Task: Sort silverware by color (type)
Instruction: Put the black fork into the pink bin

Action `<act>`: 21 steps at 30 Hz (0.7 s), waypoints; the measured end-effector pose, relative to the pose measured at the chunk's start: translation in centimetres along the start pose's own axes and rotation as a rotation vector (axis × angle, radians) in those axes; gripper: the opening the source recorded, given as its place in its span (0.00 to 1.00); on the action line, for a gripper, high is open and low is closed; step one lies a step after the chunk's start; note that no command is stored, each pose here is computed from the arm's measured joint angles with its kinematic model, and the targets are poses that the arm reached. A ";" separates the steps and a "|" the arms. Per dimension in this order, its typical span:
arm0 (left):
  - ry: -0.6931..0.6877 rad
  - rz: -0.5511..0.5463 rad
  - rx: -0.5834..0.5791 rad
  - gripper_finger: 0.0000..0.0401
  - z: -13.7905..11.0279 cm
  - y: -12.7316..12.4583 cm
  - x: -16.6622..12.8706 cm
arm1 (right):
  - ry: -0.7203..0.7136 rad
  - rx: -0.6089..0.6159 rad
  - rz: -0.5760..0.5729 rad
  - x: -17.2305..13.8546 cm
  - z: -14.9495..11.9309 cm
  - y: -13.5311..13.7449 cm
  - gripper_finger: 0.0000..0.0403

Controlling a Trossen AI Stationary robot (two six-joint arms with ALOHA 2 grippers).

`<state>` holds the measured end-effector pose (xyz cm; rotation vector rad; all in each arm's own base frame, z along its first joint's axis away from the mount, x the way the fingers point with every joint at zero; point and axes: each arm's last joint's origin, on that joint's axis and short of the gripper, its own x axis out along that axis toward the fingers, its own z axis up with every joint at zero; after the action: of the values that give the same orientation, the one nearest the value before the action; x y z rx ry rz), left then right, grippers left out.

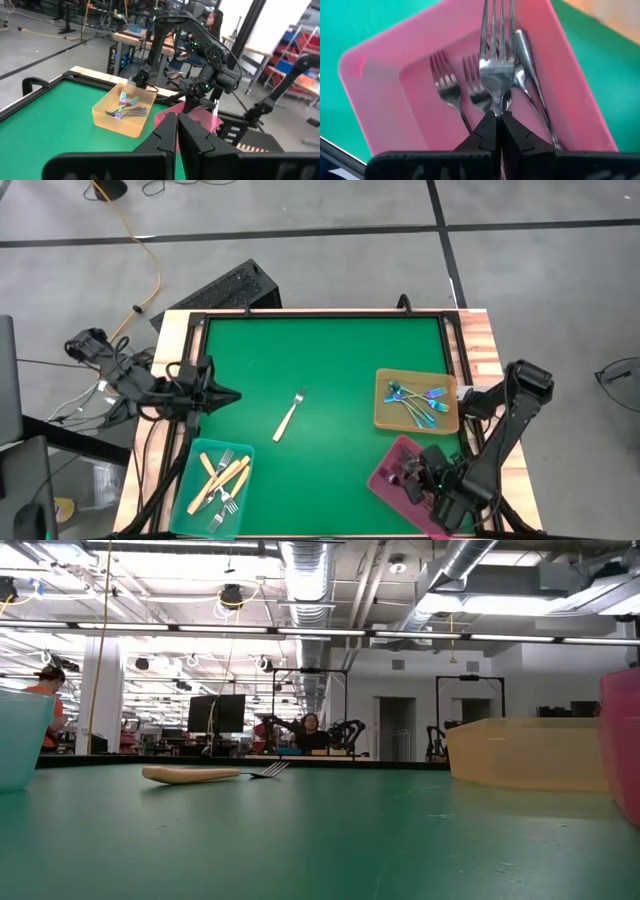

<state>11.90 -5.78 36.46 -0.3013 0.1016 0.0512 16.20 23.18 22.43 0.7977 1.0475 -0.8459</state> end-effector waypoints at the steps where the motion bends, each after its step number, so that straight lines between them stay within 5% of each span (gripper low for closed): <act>1: 0.006 -0.005 0.012 0.00 0.0 0.1 0.2 | 0.001 -0.001 0.000 0.1 -0.2 0.0 0.07; 7: 0.021 -0.026 0.048 0.00 0.3 1.0 0.8 | 0.020 -0.080 0.046 0.8 -1.6 0.6 0.07; 21: 0.025 -0.098 0.139 0.00 1.1 2.6 1.6 | 0.042 -0.117 -0.049 3.3 -3.2 1.0 0.07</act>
<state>13.41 -2.92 36.59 -0.1682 0.1145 -0.0564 16.68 25.73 18.51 0.6963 1.1469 -0.8050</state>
